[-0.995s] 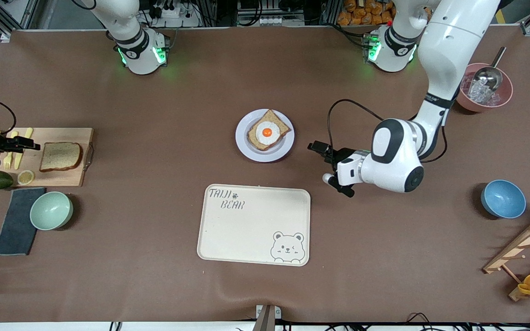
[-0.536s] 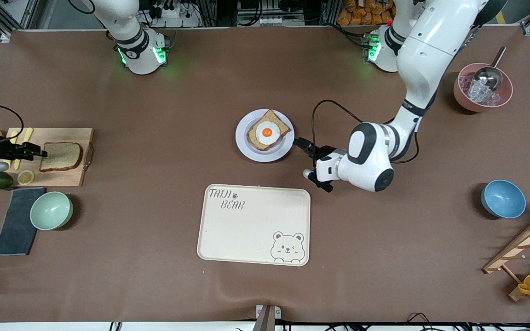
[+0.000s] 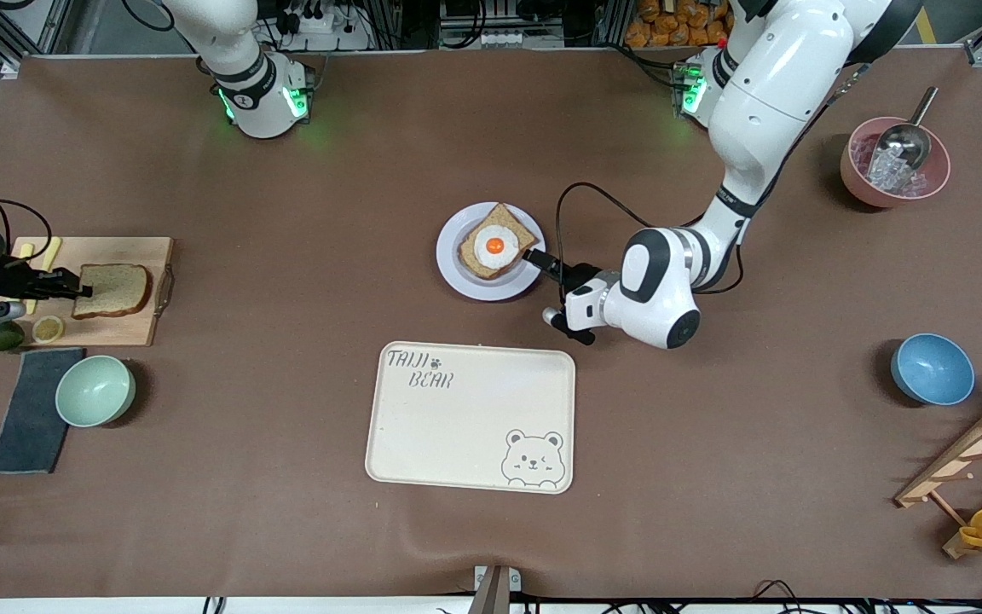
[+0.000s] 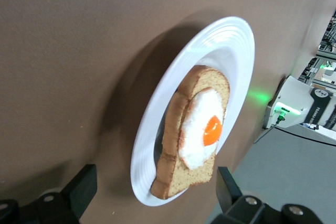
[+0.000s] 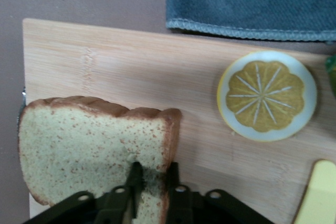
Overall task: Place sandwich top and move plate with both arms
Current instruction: 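Grasp the plate rim with the left gripper while the right gripper grasps bread, then lift the bread slice with the right gripper and carry it toward the plate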
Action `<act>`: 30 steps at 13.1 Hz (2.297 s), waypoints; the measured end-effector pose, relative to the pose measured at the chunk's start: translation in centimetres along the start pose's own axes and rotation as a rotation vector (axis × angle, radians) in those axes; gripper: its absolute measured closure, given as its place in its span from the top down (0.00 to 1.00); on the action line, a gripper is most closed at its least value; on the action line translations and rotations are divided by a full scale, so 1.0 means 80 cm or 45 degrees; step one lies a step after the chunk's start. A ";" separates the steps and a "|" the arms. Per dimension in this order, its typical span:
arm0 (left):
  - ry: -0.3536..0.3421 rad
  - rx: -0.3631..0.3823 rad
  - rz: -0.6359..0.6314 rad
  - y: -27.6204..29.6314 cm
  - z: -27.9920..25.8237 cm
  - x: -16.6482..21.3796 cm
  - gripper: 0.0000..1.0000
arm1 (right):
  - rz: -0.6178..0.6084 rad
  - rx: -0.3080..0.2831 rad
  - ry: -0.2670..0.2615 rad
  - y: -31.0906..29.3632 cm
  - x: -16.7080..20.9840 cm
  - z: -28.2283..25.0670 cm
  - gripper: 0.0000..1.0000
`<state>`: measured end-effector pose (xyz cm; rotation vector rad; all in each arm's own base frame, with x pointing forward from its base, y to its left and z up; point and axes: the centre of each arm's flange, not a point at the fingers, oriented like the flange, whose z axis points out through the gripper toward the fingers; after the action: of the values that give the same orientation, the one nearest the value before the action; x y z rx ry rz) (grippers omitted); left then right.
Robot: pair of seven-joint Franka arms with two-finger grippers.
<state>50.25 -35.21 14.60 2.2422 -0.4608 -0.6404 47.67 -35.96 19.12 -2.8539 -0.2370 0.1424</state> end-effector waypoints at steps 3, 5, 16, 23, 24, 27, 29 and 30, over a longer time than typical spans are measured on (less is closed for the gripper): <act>0.022 0.002 -0.017 -0.003 0.012 0.001 1.00 | -0.004 0.003 0.005 0.001 -0.001 0.000 0.11; 0.045 0.000 -0.014 -0.002 0.001 0.005 1.00 | -0.007 0.005 0.004 0.001 0.001 -0.002 0.11; 0.153 0.085 -0.010 0.019 -0.149 -0.021 1.00 | 0.003 0.209 -0.185 -0.123 0.116 -0.077 0.07; 0.143 0.085 -0.016 0.016 -0.145 -0.025 1.00 | 0.195 0.241 -0.310 -0.323 0.192 -0.102 0.07; 0.144 0.085 -0.016 0.016 -0.146 -0.025 1.00 | 0.193 0.239 -0.319 -0.354 0.200 -0.102 0.07; 0.145 0.085 -0.017 0.015 -0.147 -0.025 1.00 | 0.234 0.251 -0.352 -0.453 0.223 -0.095 0.07; 0.146 0.085 -0.017 0.015 -0.147 -0.025 1.00 | 0.257 0.243 -0.349 -0.524 0.235 -0.086 0.07; 0.146 0.085 -0.017 0.015 -0.147 -0.025 1.00 | 0.256 0.240 -0.339 -0.556 0.237 -0.076 0.07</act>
<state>55.20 -28.39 23.15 2.3325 -0.4156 -0.5069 60.42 7.97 35.88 -2.6595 0.0131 0.5565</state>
